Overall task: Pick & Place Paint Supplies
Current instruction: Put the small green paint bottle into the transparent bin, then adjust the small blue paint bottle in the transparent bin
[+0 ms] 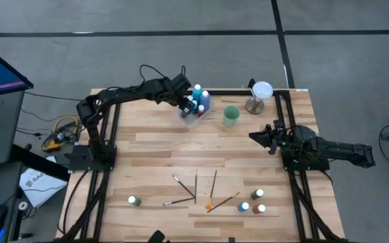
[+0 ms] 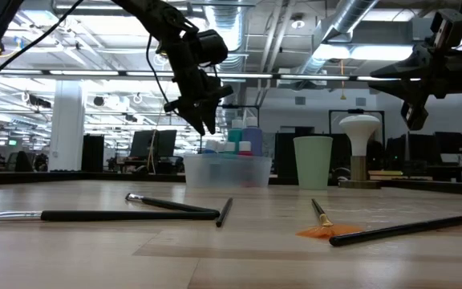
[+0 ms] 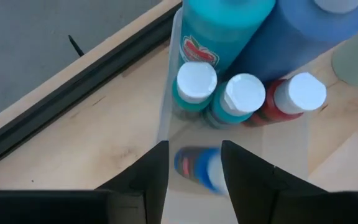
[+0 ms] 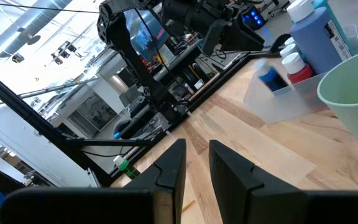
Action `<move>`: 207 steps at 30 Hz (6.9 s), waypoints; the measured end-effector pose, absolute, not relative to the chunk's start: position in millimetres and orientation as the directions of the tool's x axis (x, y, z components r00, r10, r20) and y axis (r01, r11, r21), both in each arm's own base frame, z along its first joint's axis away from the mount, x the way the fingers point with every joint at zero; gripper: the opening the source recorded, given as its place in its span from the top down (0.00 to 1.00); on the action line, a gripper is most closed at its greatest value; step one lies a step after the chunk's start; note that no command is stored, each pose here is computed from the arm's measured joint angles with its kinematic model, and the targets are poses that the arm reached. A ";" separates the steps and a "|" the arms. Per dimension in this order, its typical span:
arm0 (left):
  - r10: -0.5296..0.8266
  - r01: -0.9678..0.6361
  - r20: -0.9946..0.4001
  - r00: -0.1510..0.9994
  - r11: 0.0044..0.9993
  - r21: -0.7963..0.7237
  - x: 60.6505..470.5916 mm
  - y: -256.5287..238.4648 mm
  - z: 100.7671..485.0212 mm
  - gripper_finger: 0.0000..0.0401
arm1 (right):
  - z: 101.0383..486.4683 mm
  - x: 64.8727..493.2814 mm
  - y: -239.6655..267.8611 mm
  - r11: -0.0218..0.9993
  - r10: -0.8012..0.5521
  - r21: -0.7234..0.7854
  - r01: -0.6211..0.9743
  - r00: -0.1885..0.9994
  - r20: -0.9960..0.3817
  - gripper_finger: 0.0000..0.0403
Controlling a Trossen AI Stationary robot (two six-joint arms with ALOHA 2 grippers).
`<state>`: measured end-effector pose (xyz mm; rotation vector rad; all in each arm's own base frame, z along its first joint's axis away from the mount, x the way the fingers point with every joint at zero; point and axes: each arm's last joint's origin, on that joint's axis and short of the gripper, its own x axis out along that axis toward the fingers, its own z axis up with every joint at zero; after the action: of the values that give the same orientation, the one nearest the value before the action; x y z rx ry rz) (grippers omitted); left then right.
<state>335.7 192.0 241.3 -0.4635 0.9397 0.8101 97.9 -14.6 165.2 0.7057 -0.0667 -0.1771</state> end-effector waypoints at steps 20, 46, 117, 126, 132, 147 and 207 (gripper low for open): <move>0.242 -0.436 -0.759 0.605 0.898 -0.062 269.3 83.3 363.0 0.64 | 165.1 97.9 -14.6 0.747 -0.184 0.650 0.139 0.983 0.001 0.84; -0.231 0.003 -0.943 0.240 0.972 -0.237 172.8 -129.7 267.7 0.47 | 165.2 97.9 -14.6 0.747 -0.184 0.650 0.139 0.983 0.001 0.84; -0.049 -0.269 -0.921 0.387 0.949 -0.164 211.2 -71.7 260.8 0.73 | 165.2 97.9 -14.6 0.747 -0.184 0.650 0.139 0.983 0.001 0.84; 0.289 -0.547 -0.763 0.579 0.831 -0.100 234.3 57.7 304.5 0.73 | 165.2 97.9 -14.6 0.749 -0.184 0.647 0.140 0.983 0.001 0.84; 0.429 -0.646 -0.714 0.553 0.762 -0.042 247.4 122.8 316.1 0.71 | 165.2 97.9 -14.6 0.749 -0.184 0.648 0.140 0.983 0.001 0.84; 0.365 -0.578 -0.797 0.481 0.816 0.024 302.3 157.4 278.5 0.71 | 165.2 97.9 -14.6 0.749 -0.184 0.648 0.140 0.983 0.001 0.84; 0.301 -0.231 -0.722 0.623 0.953 0.198 321.6 152.3 282.6 0.45 | 165.2 97.9 -14.7 0.753 -0.185 0.643 0.141 0.983 0.001 0.84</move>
<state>321.6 152.3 282.6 0.0884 0.8445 0.3061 97.9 -14.7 165.2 0.6966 -0.0658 -0.1782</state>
